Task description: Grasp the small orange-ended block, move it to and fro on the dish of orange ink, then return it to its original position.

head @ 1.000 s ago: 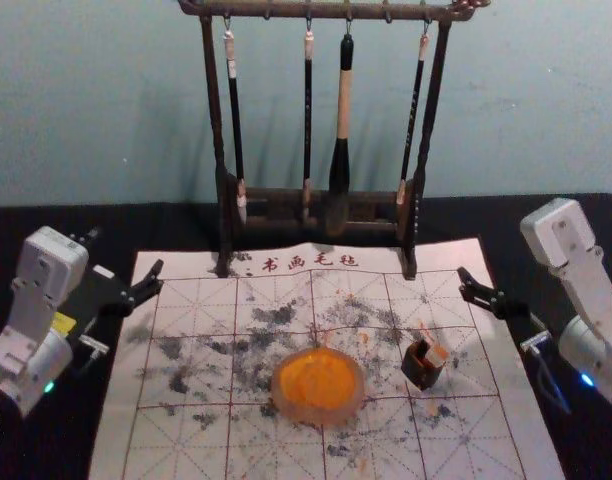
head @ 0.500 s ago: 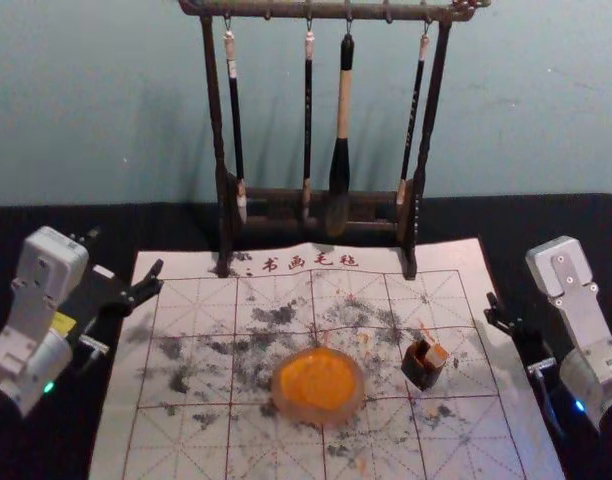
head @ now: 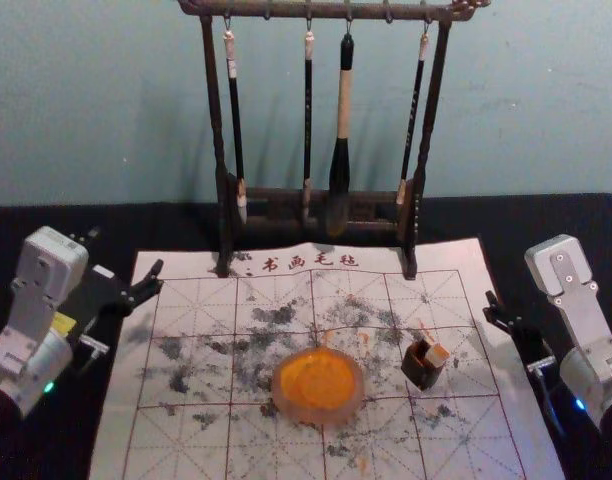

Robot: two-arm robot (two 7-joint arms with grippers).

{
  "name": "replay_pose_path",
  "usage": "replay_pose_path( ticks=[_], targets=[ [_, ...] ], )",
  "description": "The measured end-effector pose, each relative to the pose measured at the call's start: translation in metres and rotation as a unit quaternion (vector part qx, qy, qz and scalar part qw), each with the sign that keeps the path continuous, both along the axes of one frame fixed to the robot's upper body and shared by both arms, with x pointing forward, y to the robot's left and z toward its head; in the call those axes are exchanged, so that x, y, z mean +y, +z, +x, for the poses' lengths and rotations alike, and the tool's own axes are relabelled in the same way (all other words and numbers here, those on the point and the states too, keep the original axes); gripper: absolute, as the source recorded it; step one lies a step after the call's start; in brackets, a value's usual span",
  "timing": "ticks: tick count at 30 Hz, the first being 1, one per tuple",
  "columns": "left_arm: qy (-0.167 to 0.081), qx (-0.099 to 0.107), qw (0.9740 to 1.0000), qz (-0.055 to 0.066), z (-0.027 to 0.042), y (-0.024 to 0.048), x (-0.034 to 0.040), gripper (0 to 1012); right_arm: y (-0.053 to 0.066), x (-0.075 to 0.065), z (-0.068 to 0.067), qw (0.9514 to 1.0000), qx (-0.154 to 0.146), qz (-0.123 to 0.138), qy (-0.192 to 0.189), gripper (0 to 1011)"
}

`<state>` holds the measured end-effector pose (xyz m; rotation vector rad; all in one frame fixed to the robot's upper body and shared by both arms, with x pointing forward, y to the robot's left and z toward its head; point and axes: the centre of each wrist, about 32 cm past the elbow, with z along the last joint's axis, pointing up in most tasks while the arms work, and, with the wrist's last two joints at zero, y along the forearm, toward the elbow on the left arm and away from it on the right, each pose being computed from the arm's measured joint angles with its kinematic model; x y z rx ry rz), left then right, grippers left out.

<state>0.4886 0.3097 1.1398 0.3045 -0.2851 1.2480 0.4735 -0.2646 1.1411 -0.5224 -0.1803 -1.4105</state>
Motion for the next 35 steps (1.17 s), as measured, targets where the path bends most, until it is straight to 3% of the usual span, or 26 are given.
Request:
replay_pose_path(
  ticks=[35],
  targets=[
    [0.000,0.000,1.0000,0.000,0.0000,0.0000,0.0000,1001,0.0009,0.0003,-0.0005,1.0000,0.000,-0.001,0.003,1002]
  ],
)
